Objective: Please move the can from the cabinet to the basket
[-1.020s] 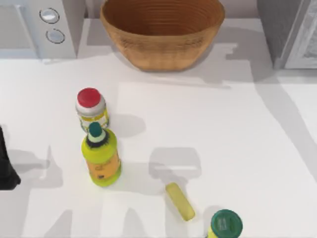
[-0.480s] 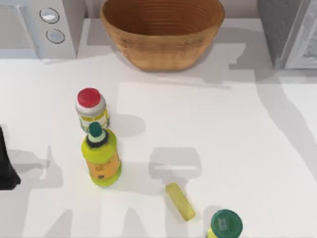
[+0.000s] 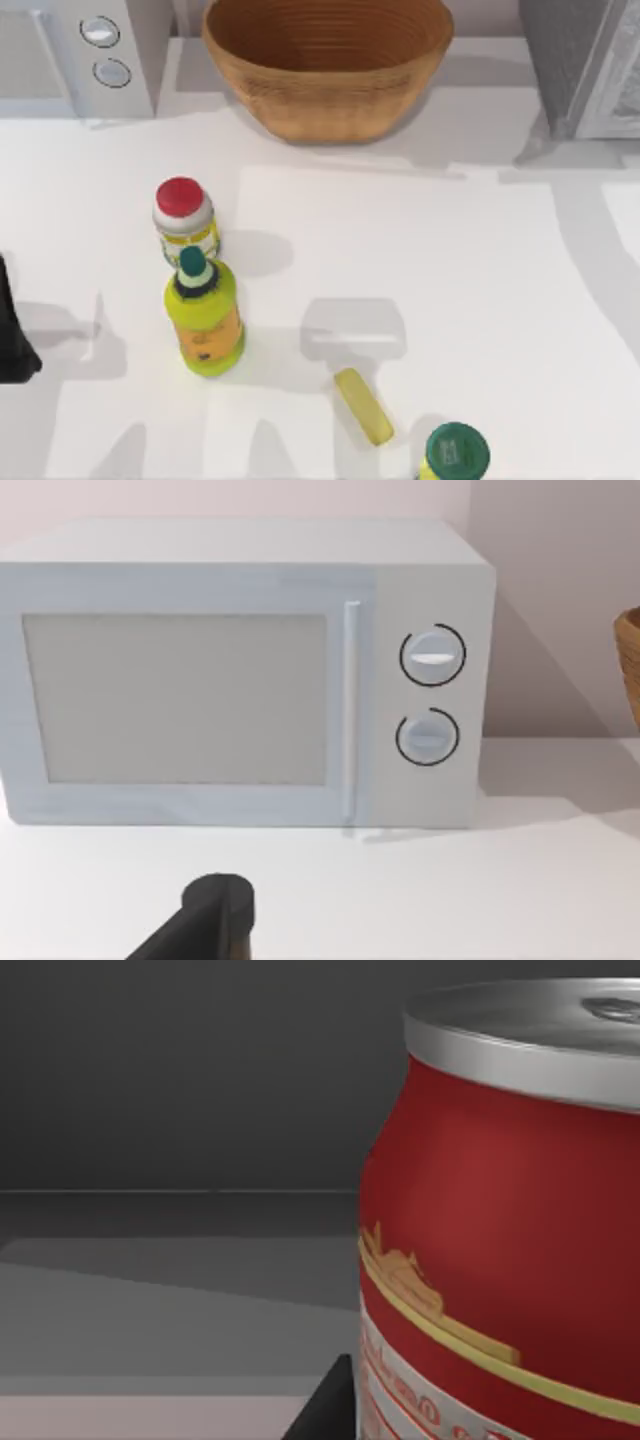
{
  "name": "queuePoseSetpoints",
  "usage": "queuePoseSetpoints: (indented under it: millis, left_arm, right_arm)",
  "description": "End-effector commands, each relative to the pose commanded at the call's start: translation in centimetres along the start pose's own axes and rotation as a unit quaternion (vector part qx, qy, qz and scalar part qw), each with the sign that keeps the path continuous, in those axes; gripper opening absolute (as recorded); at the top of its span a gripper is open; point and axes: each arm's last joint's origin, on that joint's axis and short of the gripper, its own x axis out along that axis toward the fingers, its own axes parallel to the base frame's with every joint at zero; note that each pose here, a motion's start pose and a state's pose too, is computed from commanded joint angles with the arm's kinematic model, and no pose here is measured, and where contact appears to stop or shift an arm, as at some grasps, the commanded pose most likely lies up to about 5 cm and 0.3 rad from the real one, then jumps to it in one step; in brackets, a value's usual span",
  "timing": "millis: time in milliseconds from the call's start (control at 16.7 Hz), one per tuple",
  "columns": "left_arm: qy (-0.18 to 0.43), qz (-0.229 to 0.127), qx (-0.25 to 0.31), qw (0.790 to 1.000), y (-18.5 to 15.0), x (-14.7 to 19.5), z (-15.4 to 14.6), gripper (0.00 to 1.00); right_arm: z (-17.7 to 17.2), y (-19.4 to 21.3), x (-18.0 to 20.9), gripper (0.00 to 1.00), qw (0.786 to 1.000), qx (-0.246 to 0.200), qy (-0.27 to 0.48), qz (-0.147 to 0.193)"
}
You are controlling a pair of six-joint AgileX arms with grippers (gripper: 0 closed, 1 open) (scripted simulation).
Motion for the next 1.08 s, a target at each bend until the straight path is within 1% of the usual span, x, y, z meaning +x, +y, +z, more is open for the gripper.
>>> queuePoseSetpoints:
  millis: [180, 480, 600, 720, 900, 1080]
  left_arm:
    - [0.000, 0.000, 0.000, 1.000, 0.0, 0.0, 0.0, 1.00]
    - [0.000, 0.000, 0.000, 1.000, 0.0, 0.0, 0.0, 1.00]
    - [0.000, 0.000, 0.000, 1.000, 0.0, 0.0, 0.0, 1.00]
    - [0.000, 0.000, 0.000, 1.000, 0.0, 0.0, 0.0, 1.00]
    - [0.000, 0.000, 0.000, 1.000, 0.0, 0.0, 0.0, 1.00]
    - [0.000, 0.000, 0.000, 1.000, 0.0, 0.0, 0.0, 1.00]
  right_arm:
    - [-5.8, -1.5, -1.9, 0.00, 1.000, -0.005, 0.019, -0.003]
    - [-19.3, -3.5, -4.8, 0.00, 0.998, -0.010, 0.060, -0.004]
    - [-24.5, -4.1, -5.8, 0.00, 0.998, -0.009, 0.065, -0.003]
    - [-28.8, -4.5, -6.6, 0.00, 0.998, -0.007, 0.059, -0.001]
    - [-33.2, -4.9, -7.2, 0.00, 0.999, -0.004, 0.037, 0.001]
    - [-35.3, -5.1, -7.3, 0.00, 1.000, -0.004, 0.017, 0.003]
